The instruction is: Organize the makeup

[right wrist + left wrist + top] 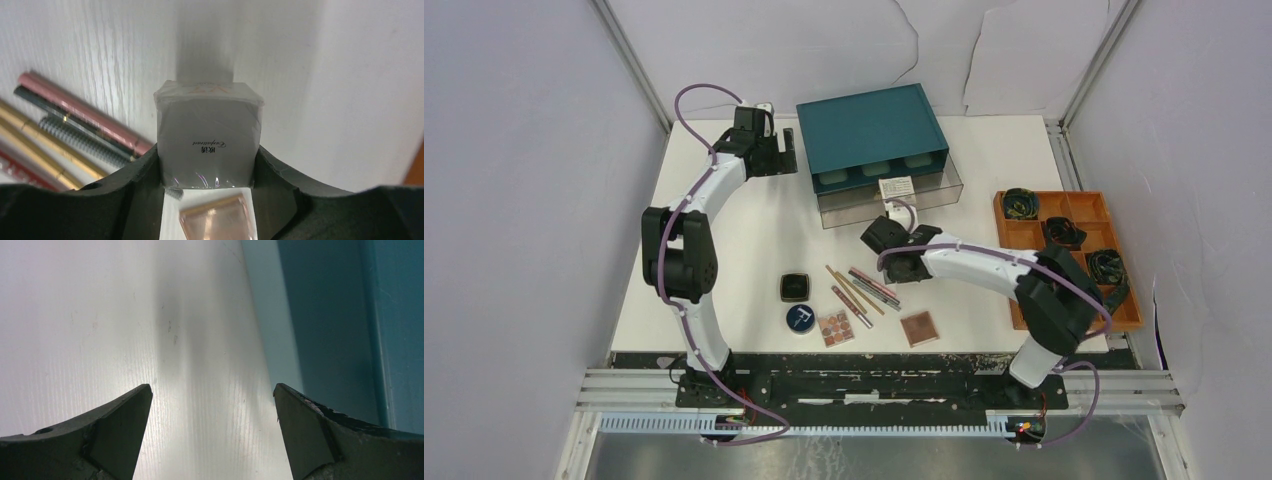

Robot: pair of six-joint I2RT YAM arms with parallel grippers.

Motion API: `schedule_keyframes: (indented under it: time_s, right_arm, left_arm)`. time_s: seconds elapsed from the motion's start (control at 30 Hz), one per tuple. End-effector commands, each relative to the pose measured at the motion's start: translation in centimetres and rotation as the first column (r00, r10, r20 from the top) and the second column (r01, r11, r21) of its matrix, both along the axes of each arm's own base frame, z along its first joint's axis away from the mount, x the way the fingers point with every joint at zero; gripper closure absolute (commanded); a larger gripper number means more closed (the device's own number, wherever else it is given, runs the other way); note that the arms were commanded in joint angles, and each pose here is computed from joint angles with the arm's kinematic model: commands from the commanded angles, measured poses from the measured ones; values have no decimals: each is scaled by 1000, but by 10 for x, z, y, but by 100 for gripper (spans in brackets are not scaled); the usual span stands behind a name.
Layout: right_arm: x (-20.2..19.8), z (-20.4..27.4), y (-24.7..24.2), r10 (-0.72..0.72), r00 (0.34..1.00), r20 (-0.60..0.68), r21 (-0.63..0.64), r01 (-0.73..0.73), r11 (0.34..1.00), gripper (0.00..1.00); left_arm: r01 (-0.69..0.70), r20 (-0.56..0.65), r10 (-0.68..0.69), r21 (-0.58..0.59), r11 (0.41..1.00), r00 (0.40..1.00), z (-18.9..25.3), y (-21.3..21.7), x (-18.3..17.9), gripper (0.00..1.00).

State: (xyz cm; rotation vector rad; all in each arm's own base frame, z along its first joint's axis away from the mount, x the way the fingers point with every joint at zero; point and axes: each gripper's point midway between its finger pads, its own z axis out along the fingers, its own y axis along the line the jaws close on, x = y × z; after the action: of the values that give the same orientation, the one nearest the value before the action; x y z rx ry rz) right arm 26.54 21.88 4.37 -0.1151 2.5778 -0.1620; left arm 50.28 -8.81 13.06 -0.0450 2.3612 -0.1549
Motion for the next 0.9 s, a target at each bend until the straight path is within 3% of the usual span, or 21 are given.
schedule_keyframes:
  time_s: [0.0, 0.2, 0.37, 0.63, 0.87]
  right_arm:
    - [-17, 74, -11, 66, 996, 60, 78, -70, 995, 87]
    - [-9, 172, -28, 96, 973, 210, 82, -115, 990, 87]
    - [40, 227, -32, 90, 958, 274, 45, -106, 993, 87]
    - [137, 215, -35, 63, 968, 245, 40, -75, 996, 87]
    - [179, 188, -56, 7, 972, 235, 62, -22, 998, 87]
  left_arm:
    - [5, 60, -4, -7, 1000, 998, 17, 1, 9, 1]
    - [3, 60, -3, -7, 1000, 998, 17, 1, 10, 1]
    - [2, 57, -1, -13, 1000, 998, 15, 0, 11, 1]
    - [0, 71, 1, -15, 1000, 998, 23, 0, 12, 2]
    - [3, 72, -2, -16, 1000, 997, 24, 0, 10, 1]
